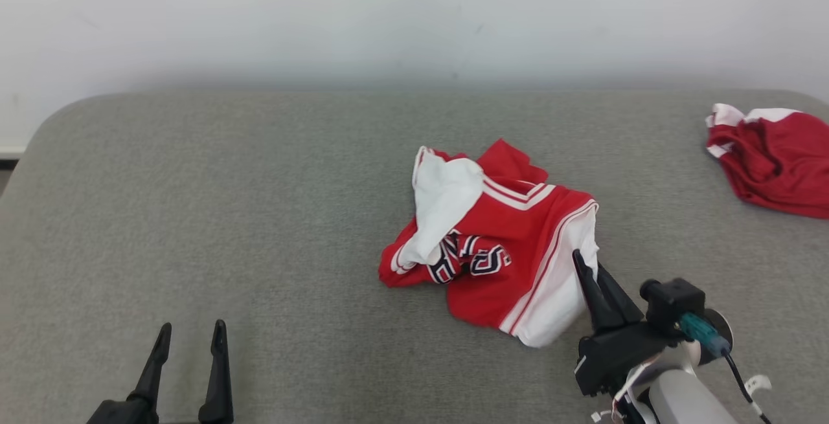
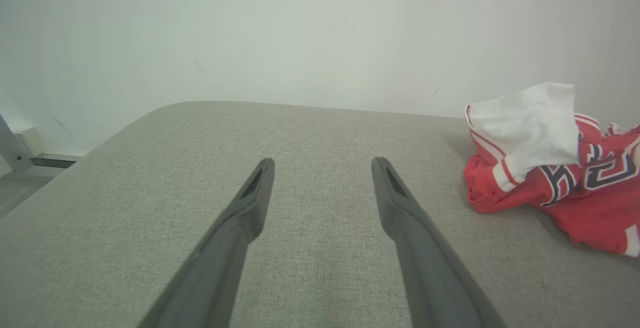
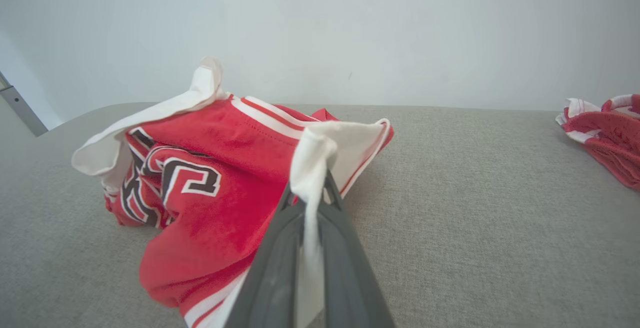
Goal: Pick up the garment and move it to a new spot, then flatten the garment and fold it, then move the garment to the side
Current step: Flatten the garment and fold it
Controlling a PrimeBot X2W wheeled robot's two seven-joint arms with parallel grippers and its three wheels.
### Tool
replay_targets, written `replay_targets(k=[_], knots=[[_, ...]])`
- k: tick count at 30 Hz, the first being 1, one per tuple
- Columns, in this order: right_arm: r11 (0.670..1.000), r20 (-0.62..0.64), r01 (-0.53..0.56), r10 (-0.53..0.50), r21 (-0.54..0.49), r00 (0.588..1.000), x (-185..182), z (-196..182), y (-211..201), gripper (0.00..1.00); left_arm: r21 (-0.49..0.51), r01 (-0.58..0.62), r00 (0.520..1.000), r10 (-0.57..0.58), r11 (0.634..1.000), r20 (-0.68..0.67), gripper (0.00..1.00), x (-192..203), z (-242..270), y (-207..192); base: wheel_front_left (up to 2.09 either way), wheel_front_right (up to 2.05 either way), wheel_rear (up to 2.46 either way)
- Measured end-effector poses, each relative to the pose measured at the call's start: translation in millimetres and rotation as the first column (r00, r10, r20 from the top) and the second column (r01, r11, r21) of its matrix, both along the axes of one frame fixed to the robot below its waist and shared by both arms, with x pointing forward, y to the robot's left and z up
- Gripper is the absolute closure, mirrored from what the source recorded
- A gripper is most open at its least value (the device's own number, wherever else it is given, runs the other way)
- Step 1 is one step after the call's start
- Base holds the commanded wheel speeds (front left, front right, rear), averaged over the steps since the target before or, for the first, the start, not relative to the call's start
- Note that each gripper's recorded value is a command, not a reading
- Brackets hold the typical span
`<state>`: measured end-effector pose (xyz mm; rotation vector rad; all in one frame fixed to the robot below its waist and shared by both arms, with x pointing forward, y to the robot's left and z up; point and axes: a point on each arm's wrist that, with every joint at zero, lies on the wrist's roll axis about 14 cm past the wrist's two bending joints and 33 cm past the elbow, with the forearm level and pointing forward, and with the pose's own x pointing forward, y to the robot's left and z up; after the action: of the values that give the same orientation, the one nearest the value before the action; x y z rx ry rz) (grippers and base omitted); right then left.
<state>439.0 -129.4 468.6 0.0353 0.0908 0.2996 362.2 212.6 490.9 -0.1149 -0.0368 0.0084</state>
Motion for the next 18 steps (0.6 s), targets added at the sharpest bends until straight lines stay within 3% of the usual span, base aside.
replay_targets(k=[3, 11, 18], knots=[[0.998, 0.032, 0.025, -0.026, 0.054, 0.999, -16.6, 11.3, -4.8, 1.00, -0.009, 0.026, 1.000, -0.026, 1.000, 0.005, 0.00, 2.0, 0.9, -10.2, 0.00, 0.00, 0.00], [0.980, -0.026, 0.107, -0.104, 0.167, 0.994, -71.2, 11.8, -16.4, 1.00, -0.017, 0.083, 0.996, -0.083, 0.996, 0.017, 0.00, 8.4, 4.0, -30.3, 0.00, 0.00, 0.00], [0.964, -0.155, 0.157, -0.125, 0.213, 0.980, -111.0, -1.9, -17.2, 1.00, -0.010, 0.089, 0.996, -0.089, 0.996, 0.015, 0.00, 12.1, 3.3, -30.6, 0.00, 0.00, 0.00]])
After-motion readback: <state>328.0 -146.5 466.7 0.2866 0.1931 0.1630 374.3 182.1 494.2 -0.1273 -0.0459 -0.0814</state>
